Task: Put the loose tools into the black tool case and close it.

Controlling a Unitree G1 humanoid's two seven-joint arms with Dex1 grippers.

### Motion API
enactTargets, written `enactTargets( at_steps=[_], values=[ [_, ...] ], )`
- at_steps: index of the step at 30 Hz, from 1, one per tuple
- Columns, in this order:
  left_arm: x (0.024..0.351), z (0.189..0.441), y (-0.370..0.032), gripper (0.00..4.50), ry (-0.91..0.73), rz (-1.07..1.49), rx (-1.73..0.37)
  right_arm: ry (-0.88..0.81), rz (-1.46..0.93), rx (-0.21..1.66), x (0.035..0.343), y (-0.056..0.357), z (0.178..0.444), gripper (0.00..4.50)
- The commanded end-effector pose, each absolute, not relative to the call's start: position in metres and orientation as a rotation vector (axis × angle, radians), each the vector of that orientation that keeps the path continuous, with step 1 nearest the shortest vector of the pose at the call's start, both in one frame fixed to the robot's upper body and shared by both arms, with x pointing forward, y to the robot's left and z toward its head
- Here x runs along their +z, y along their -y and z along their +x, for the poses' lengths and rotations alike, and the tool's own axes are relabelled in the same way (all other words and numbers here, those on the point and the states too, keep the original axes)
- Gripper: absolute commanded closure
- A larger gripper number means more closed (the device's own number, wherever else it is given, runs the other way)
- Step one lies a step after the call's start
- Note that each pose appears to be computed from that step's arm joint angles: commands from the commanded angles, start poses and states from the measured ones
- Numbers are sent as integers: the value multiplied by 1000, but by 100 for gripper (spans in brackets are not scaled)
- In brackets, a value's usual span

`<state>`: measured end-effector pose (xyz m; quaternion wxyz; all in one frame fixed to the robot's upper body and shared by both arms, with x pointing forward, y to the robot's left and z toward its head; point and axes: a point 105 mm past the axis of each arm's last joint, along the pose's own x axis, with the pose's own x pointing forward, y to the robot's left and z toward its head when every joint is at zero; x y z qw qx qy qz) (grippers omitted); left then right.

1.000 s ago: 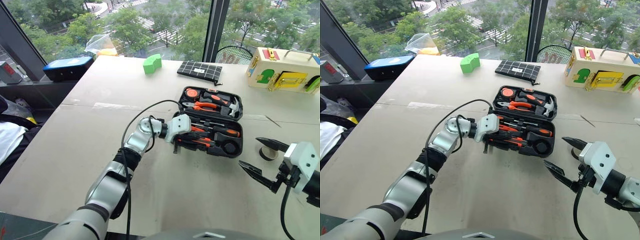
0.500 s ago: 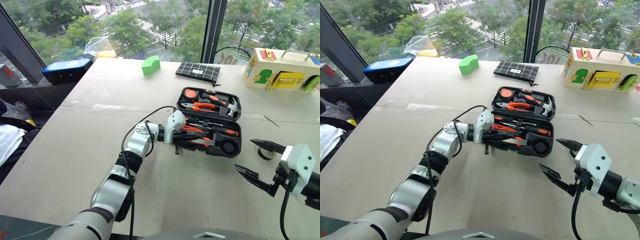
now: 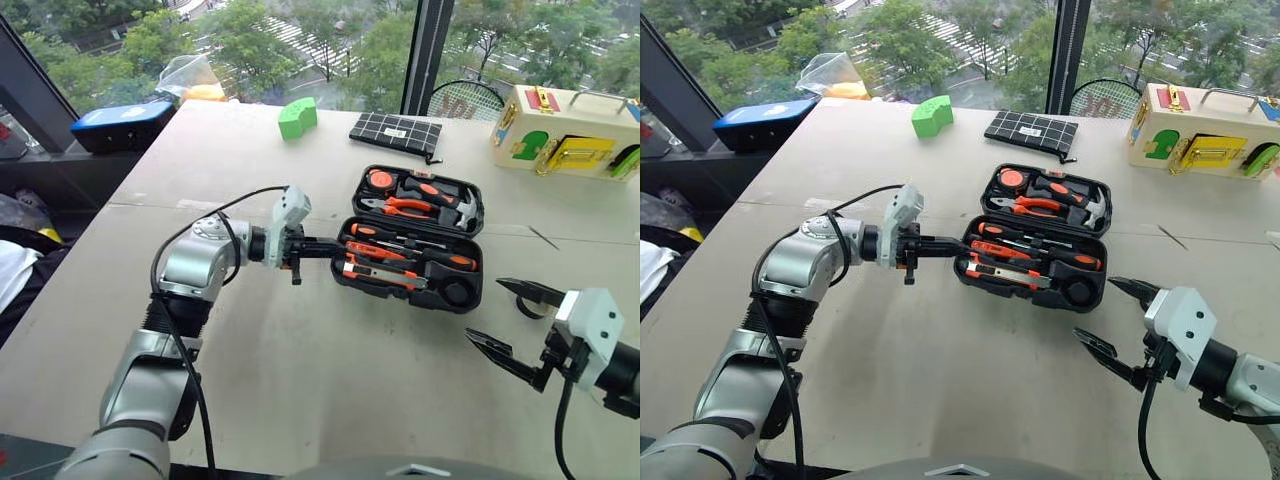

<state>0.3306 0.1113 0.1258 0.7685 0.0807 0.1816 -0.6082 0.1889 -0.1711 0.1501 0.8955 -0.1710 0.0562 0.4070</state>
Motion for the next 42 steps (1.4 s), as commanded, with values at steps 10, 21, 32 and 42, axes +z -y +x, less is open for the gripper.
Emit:
enactTargets(
  at_steps=[10,21,32,42],
  values=[
    [144,344,-98,441,-310,172,-1326,-85,-368,827,157,169,184,0],
    [107,346,-98,441,-409,400,-1259,-88,-362,825,156,168,184,0],
    [93,335,-81,441,-370,514,-1345,-97,-362,825,154,169,183,0],
    [150,342,-47,441,-135,301,-1430,-95,-363,818,154,169,184,0]
  ],
)
